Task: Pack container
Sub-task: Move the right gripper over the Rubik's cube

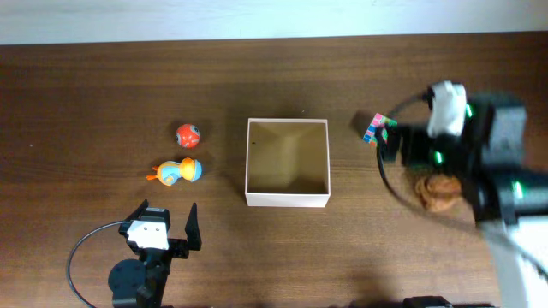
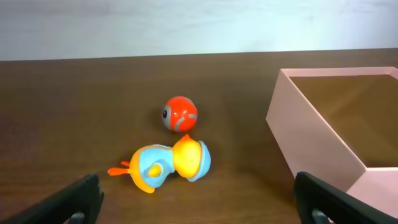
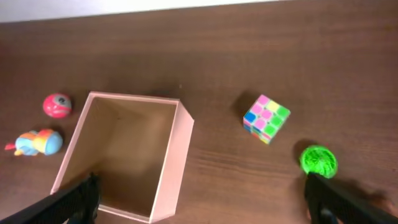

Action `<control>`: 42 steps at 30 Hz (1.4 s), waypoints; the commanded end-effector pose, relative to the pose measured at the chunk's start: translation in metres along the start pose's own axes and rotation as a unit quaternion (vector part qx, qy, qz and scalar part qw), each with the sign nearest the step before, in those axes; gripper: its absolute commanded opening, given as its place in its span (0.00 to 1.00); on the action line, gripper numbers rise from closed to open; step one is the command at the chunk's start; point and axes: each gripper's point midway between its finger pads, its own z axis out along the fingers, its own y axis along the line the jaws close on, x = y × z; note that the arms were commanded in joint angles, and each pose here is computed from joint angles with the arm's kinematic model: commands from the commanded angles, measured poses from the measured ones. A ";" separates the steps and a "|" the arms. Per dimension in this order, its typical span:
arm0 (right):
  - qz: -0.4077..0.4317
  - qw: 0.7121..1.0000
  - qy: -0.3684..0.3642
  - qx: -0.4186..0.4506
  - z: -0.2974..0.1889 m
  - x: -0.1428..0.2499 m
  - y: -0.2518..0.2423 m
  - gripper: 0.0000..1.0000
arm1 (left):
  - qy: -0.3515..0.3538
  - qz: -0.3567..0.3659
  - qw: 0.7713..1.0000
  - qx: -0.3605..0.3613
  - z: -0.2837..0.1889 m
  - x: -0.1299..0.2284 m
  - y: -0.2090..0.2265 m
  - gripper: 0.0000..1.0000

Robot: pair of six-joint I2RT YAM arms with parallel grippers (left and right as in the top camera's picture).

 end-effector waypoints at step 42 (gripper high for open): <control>0.261 0.928 0.170 0.204 0.240 0.088 -0.120 0.88 | -0.003 0.011 1.000 0.002 0.000 0.000 0.000 0.99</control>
